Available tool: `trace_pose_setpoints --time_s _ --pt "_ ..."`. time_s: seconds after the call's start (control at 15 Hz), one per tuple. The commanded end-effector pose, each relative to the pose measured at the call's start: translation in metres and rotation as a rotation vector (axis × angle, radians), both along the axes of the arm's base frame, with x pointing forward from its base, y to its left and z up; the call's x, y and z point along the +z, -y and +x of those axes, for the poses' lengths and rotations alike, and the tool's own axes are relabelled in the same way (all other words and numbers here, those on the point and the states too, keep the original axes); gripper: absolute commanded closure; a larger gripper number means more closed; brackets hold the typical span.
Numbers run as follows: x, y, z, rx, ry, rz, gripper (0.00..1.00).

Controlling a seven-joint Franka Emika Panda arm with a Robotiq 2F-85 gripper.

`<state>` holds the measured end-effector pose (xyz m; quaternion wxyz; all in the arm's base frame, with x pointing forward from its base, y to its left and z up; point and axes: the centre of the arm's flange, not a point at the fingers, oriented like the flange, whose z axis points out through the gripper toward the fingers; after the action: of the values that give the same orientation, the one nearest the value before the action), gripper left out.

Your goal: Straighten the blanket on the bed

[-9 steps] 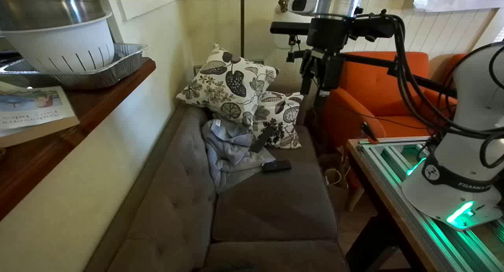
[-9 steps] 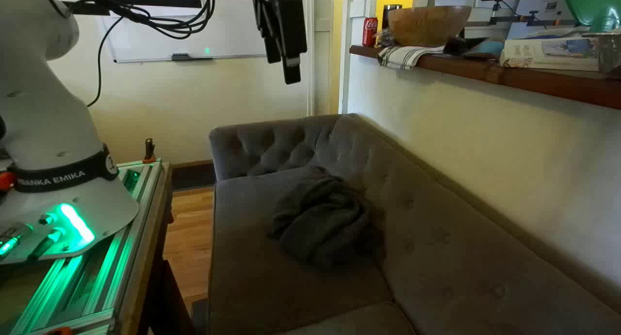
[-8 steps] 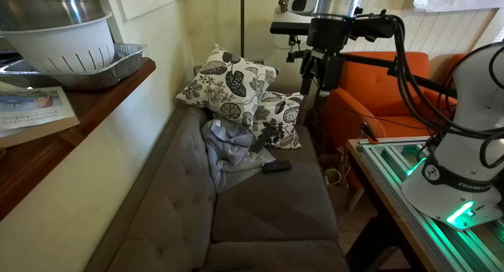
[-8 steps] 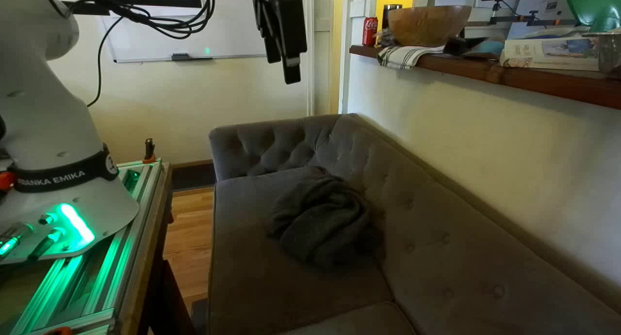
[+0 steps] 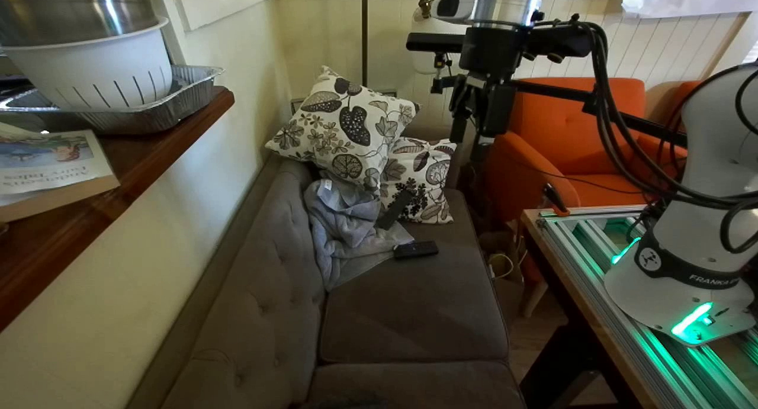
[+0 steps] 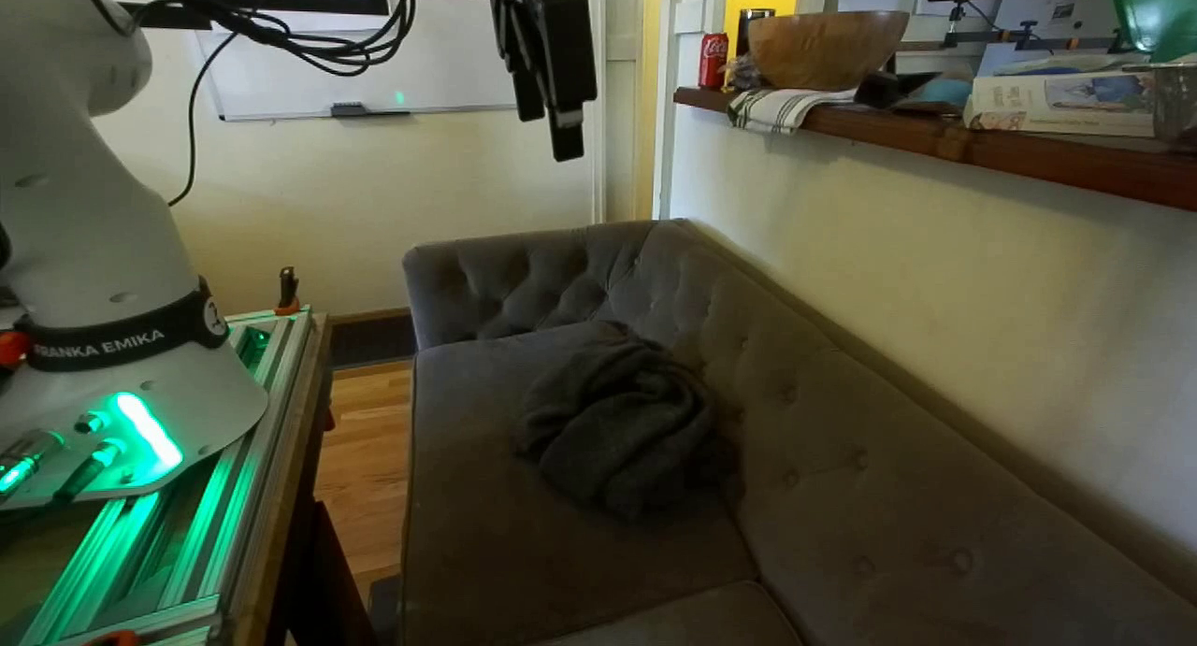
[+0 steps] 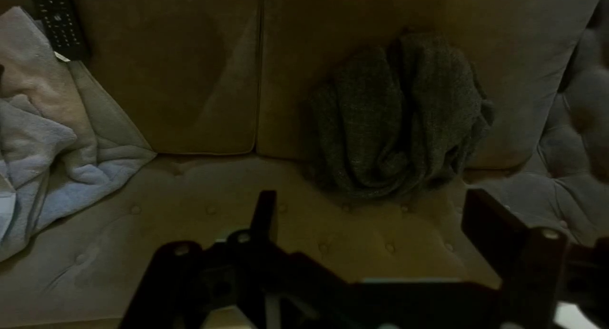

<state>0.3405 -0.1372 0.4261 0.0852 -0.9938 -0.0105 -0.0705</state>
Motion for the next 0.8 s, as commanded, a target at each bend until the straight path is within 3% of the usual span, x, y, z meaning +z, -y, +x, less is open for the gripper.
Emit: trace_pose_setpoints --time_s 0.0,0.4,0.73 --pt "-0.012 0.003 0.063 0.068 -0.021 -0.006 0.00" --pt "-0.047 -0.013 0.169 0.173 -0.085 -0.038 0.00" --pt "-0.097 -0.045 0.240 0.264 -0.142 -0.001 0.00"
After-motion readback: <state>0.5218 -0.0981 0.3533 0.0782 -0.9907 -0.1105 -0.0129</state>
